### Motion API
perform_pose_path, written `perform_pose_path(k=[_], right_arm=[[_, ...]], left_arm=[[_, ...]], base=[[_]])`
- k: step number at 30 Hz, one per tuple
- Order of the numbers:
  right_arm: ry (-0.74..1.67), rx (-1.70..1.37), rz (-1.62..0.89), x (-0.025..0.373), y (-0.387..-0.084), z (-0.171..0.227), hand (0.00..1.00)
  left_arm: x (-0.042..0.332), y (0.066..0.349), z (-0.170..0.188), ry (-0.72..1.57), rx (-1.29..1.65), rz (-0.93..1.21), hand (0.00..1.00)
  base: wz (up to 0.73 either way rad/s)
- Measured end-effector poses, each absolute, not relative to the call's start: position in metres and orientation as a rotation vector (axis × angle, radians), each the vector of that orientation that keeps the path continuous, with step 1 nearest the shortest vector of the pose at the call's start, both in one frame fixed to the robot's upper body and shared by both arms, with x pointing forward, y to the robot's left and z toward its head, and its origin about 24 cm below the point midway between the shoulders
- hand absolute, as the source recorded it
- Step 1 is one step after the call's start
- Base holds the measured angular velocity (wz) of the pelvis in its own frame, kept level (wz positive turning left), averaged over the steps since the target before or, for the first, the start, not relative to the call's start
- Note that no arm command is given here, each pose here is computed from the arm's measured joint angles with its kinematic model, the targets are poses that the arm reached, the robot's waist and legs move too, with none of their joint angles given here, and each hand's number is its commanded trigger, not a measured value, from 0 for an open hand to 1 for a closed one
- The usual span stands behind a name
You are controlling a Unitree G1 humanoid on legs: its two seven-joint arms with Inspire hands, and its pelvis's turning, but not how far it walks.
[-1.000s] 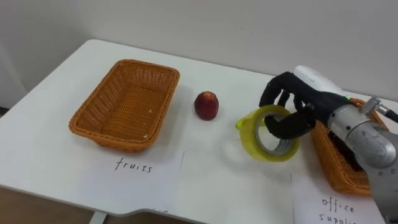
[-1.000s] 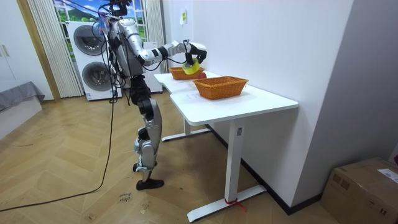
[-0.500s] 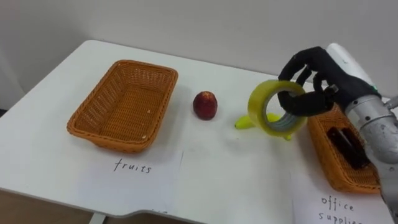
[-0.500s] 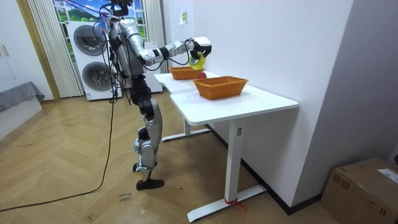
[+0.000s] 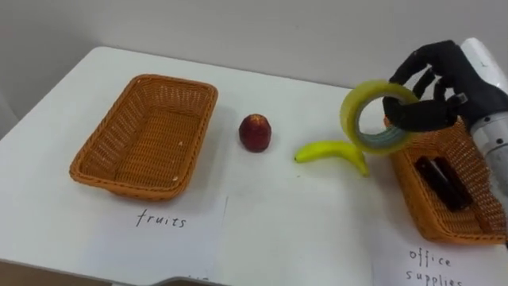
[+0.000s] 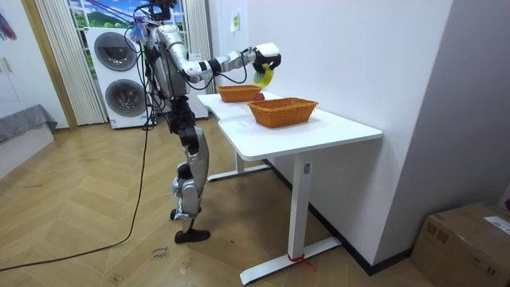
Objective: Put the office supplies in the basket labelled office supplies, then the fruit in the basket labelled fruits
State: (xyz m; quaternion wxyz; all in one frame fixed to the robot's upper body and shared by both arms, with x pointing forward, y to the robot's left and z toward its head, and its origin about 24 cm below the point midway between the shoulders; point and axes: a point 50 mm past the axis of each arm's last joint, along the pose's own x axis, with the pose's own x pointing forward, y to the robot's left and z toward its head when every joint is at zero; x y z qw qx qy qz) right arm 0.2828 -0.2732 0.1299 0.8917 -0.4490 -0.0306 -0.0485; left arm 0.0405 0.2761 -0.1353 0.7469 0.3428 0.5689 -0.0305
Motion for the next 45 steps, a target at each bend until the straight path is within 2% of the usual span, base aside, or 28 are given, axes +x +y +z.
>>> perform_pose_path(k=[12,20,35,42,43,45], right_arm=[[0.074,-0.872,-0.197,0.28,-0.309,0.117,1.0],[0.065,-0.845,-0.25,0.277,-0.318,0.123,1.0],[0.186,-0.804,-0.302,0.271,-0.335,0.096,1.0],[0.209,-0.808,-0.303,0.267,-0.337,0.091,1.0],[0.213,-0.811,-0.302,0.267,-0.337,0.09,0.8],[0.227,-0.821,-0.3,0.264,-0.338,0.087,0.52]], left_arm=[[0.038,0.284,-0.133,1.276,0.729,-0.028,0.0],[0.035,0.288,-0.132,1.286,0.719,0.002,0.0],[0.026,0.287,-0.134,1.312,0.698,0.004,0.0],[0.032,0.287,-0.133,1.292,0.675,0.019,0.0],[0.033,0.286,-0.133,1.291,0.675,0.019,0.0],[0.035,0.286,-0.133,1.285,0.672,0.021,0.0]], base=[[-0.17],[-0.07],[-0.04],[-0.02],[0.0],[-0.02]])
